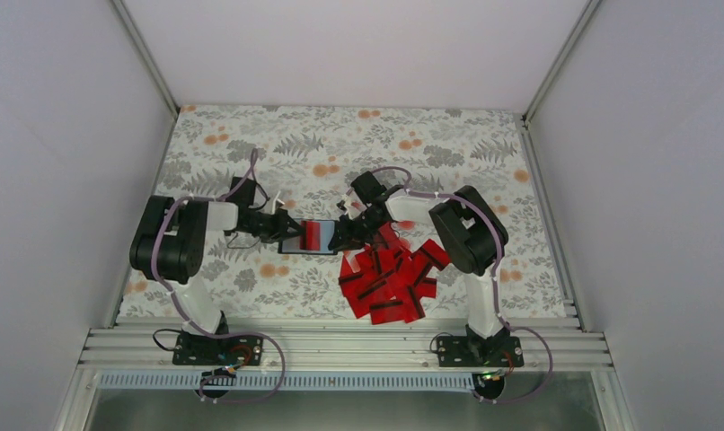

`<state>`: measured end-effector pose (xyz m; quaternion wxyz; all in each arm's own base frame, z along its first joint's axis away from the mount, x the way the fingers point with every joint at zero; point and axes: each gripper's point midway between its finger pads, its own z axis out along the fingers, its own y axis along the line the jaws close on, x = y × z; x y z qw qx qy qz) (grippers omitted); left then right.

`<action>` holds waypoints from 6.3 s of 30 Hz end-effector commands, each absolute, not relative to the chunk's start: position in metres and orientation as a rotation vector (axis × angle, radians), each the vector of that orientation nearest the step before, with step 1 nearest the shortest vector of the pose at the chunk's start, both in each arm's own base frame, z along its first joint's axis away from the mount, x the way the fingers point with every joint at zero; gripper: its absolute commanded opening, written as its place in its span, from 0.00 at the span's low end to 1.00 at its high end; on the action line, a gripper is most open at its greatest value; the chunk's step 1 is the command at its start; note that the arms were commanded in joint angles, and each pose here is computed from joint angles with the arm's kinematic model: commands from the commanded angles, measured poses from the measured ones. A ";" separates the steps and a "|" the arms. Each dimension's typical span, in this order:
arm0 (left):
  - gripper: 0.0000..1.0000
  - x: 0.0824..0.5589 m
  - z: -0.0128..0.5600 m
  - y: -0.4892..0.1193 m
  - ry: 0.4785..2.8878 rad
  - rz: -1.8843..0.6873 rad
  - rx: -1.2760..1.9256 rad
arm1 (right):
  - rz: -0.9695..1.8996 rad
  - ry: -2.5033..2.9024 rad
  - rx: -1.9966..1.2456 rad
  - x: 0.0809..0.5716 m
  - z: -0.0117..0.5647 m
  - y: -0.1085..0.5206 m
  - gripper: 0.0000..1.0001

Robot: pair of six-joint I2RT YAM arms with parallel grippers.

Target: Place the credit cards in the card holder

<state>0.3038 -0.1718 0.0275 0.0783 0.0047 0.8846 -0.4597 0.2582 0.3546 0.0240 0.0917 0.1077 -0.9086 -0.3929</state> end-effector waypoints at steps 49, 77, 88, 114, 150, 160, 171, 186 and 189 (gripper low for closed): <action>0.31 0.304 0.024 -0.194 2.819 -1.078 0.132 | -1.146 -2.752 0.348 0.273 0.026 0.348 0.19; 0.38 0.305 0.036 -0.195 2.844 -0.936 0.159 | -1.053 -2.888 0.279 0.303 0.040 0.345 0.18; 0.36 0.307 0.032 -0.207 2.863 -0.931 0.200 | -1.046 -2.873 0.248 0.302 0.028 0.345 0.18; 0.69 0.320 0.088 -0.161 2.790 -0.638 0.145 | -1.116 -2.906 0.323 0.299 0.071 0.344 0.20; 0.74 0.293 0.018 -0.142 2.880 -0.997 0.043 | -0.971 -2.825 0.285 0.280 -0.002 0.334 0.19; 0.72 0.293 0.030 -0.152 2.838 -1.114 0.040 | -0.948 -2.813 0.283 0.278 -0.012 0.332 0.18; 0.72 0.300 0.060 -0.160 2.752 -1.189 0.030 | -0.953 -2.809 0.286 0.280 -0.013 0.335 0.18; 0.71 0.305 0.074 -0.166 2.712 -1.239 0.037 | -0.958 -2.804 0.290 0.280 -0.014 0.336 0.18; 0.71 0.307 0.078 -0.167 2.708 -1.243 0.043 | -0.962 -2.807 0.292 0.282 -0.013 0.337 0.18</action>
